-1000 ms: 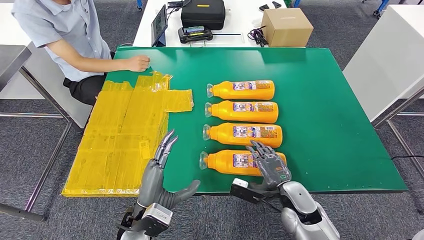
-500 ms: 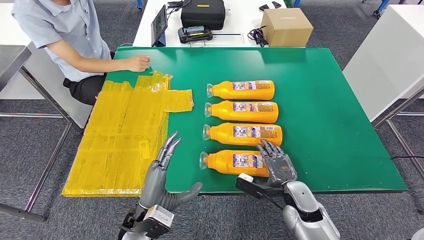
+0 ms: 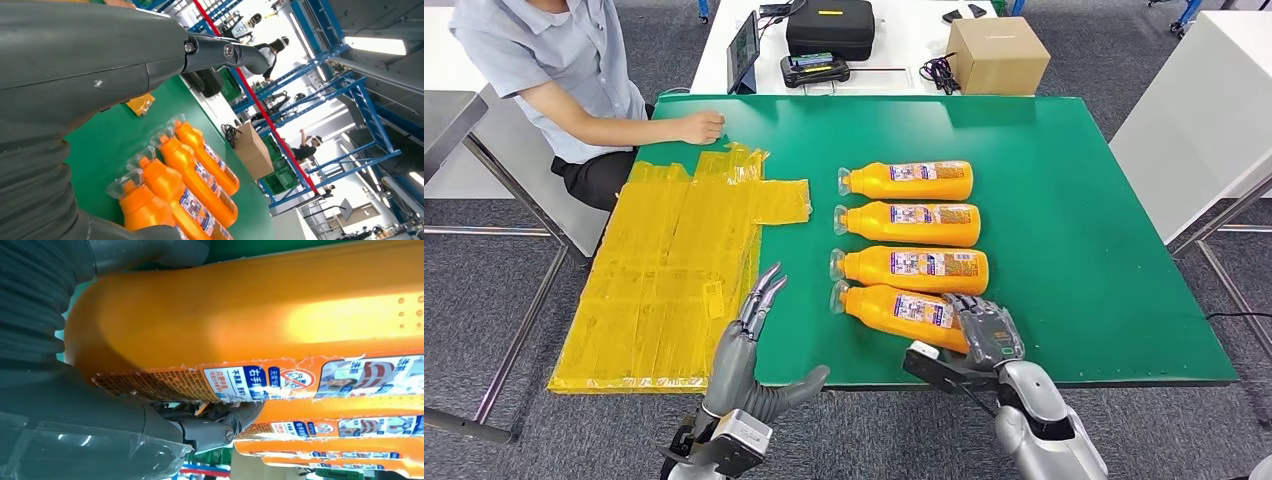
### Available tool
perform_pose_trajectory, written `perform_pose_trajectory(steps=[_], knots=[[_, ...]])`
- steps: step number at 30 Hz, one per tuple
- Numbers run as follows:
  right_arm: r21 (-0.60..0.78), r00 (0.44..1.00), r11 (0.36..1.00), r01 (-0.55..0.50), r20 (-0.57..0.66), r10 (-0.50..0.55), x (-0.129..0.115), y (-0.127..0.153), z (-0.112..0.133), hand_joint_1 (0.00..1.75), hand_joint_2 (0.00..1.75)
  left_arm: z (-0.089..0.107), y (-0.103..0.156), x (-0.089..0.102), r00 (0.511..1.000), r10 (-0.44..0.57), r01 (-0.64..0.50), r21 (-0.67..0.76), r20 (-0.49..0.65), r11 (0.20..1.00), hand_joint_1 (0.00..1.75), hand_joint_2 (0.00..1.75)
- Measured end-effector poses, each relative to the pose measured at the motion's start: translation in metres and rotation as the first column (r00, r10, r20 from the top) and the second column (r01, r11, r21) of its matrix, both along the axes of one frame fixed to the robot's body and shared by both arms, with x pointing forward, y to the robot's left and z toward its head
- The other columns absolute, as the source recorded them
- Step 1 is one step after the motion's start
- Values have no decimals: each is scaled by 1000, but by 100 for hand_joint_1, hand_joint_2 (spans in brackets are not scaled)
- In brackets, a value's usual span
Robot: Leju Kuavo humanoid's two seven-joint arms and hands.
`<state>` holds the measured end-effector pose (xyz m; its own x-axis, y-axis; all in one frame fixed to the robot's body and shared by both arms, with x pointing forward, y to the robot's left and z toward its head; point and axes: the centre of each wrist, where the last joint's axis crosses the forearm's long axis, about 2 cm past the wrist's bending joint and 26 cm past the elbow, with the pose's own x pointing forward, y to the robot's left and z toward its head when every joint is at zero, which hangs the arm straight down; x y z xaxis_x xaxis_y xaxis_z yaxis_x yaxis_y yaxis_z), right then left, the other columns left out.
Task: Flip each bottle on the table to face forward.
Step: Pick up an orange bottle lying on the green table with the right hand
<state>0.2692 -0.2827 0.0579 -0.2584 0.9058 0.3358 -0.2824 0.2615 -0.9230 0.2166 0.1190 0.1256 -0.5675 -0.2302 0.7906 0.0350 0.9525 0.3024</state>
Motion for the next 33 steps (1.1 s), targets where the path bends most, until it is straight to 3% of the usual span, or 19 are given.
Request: perform_pose_trajectory(steps=[9, 21, 25, 29, 33], knots=[[37, 999, 999, 9, -54, -7, 1, -20, -6, 175, 175, 0, 0, 1, 1000, -14, 14, 0, 1, 1000, 0, 175], [46, 998, 999, 15, -63, -13, 0, -25, -8, 175, 175, -1, -1, 1, 1000, -16, 16, 2, -1, 1000, 0, 175], [123, 997, 992, 11, -82, -1, 0, -28, -9, 175, 175, -1, -1, 1, 1000, -26, 26, -19, -1, 999, 0, 175], [340, 993, 940, -4, -109, 43, -3, -33, -11, 175, 175, -6, -4, 4, 993, -94, 78, -202, -70, 976, 0, 175], [515, 992, 857, -15, -101, 78, -10, -24, -10, 175, 175, -15, -8, 6, 967, -188, 96, -437, -174, 894, 0, 175]])
